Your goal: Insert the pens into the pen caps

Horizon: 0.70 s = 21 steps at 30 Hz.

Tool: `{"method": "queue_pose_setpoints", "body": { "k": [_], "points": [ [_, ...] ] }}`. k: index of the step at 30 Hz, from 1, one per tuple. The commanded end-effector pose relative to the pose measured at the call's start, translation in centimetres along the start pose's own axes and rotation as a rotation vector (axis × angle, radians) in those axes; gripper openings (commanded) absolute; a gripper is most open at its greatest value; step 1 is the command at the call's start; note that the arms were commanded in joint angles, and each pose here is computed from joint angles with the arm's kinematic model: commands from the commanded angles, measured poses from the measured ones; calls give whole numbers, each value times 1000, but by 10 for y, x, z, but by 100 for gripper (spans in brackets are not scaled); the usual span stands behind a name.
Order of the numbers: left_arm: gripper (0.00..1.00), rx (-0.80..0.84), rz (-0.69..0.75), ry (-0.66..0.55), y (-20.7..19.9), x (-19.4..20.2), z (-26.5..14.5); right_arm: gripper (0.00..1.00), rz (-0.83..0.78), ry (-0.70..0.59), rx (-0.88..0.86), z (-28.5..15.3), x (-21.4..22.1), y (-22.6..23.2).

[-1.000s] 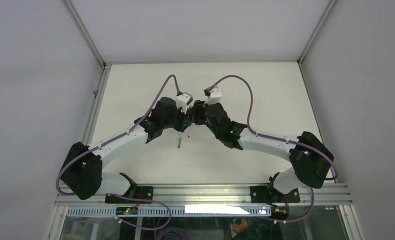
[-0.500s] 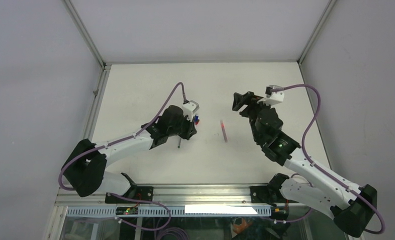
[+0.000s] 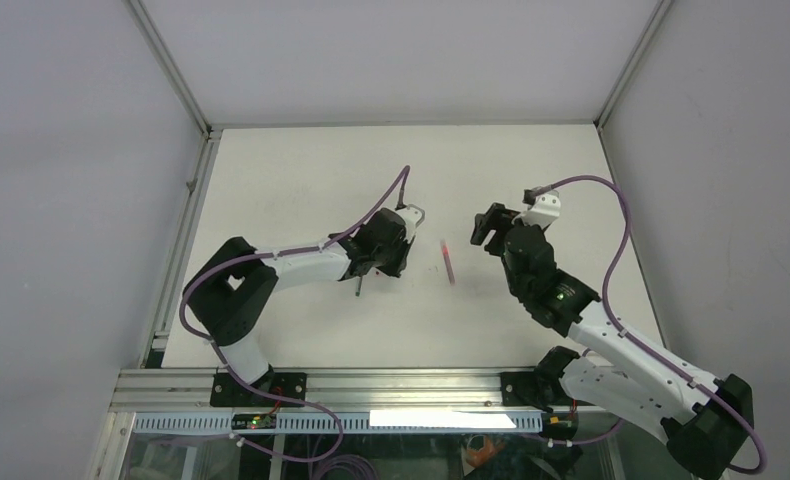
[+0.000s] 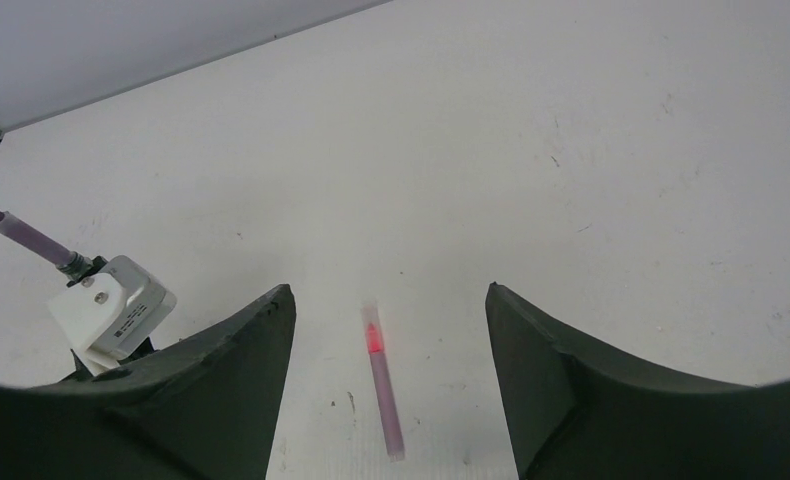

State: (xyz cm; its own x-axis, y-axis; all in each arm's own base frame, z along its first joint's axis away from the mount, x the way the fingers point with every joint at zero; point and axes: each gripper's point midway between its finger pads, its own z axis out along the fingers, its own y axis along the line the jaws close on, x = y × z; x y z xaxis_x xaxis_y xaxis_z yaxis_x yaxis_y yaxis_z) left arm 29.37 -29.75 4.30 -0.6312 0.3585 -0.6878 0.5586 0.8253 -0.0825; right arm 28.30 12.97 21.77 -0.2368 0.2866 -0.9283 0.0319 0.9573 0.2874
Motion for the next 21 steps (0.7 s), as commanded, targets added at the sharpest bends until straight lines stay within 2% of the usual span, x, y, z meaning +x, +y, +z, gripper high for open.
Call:
{"method": "queue_pose_setpoints", "body": {
  "k": [1, 10, 12, 21],
  "points": [
    [2, 19, 5, -46, -18, -24, 2, 72, 25, -25, 17, -5, -5, -9],
    [25, 4, 33, 1, -31, -13, 9, 73, 38, -24, 21, -5, -1, -15],
    [0, 0, 44, 19, -33, -8, 11, 73, 44, -23, 17, -5, -1, -15],
    [0, -27, 62, 25, -39, -7, 14, 73, 64, -35, 9, -12, -2, -21]
  ]
}}
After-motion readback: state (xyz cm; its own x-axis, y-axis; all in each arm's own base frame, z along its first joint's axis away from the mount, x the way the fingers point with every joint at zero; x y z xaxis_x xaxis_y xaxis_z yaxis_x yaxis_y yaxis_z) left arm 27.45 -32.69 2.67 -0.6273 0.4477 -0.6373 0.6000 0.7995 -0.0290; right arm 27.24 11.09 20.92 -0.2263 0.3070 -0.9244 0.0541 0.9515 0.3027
